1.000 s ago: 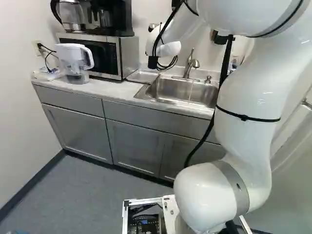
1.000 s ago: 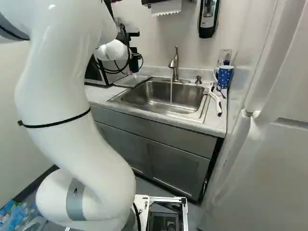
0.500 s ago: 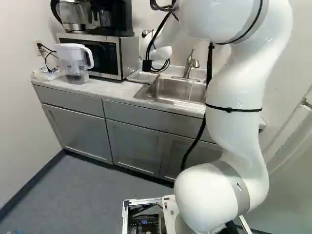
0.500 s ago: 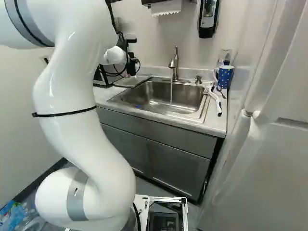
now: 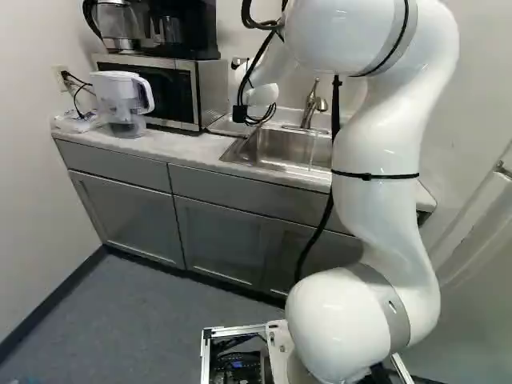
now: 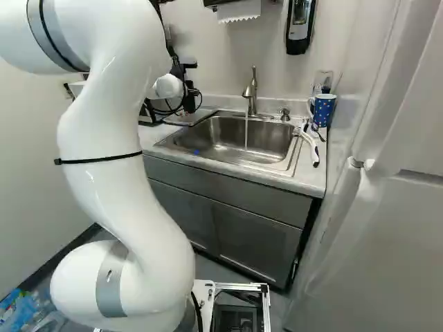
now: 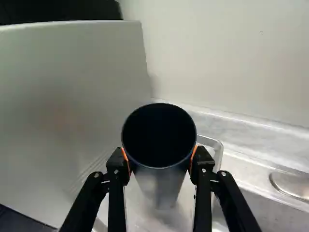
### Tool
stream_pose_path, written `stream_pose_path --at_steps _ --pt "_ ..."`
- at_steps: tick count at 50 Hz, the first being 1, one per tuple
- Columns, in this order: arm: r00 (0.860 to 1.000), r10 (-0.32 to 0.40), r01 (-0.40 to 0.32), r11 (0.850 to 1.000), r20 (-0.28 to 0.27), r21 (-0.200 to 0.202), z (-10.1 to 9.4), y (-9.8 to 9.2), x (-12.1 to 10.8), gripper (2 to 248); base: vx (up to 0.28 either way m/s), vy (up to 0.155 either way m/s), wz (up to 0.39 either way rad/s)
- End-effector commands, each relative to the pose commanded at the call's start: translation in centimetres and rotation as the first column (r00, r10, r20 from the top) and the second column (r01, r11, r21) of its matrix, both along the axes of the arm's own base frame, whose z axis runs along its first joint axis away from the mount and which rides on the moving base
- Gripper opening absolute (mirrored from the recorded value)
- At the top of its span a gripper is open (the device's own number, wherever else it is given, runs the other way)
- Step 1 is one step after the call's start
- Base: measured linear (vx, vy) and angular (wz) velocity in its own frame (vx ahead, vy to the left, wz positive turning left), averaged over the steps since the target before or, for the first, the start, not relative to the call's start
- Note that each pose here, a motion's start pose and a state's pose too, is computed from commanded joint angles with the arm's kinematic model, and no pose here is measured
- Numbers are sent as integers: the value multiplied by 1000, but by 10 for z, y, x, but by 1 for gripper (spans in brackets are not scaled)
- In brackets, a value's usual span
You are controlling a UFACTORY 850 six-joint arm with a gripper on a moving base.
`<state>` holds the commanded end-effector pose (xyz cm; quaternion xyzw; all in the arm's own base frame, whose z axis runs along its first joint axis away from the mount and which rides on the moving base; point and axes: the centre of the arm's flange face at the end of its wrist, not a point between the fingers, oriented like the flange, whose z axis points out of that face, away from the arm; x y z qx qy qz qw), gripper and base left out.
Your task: Rinse the cup and place it in the tray
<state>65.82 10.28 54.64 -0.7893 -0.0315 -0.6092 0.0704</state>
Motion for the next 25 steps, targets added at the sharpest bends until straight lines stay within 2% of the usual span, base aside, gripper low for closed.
stream_pose_path --at_steps 17,25 --pt "999 0 0 1000 36 6 -14 0 3 126 0 0 0" --pt "1000 0 0 1000 25 4 -23 1 4 126 0 0 0"
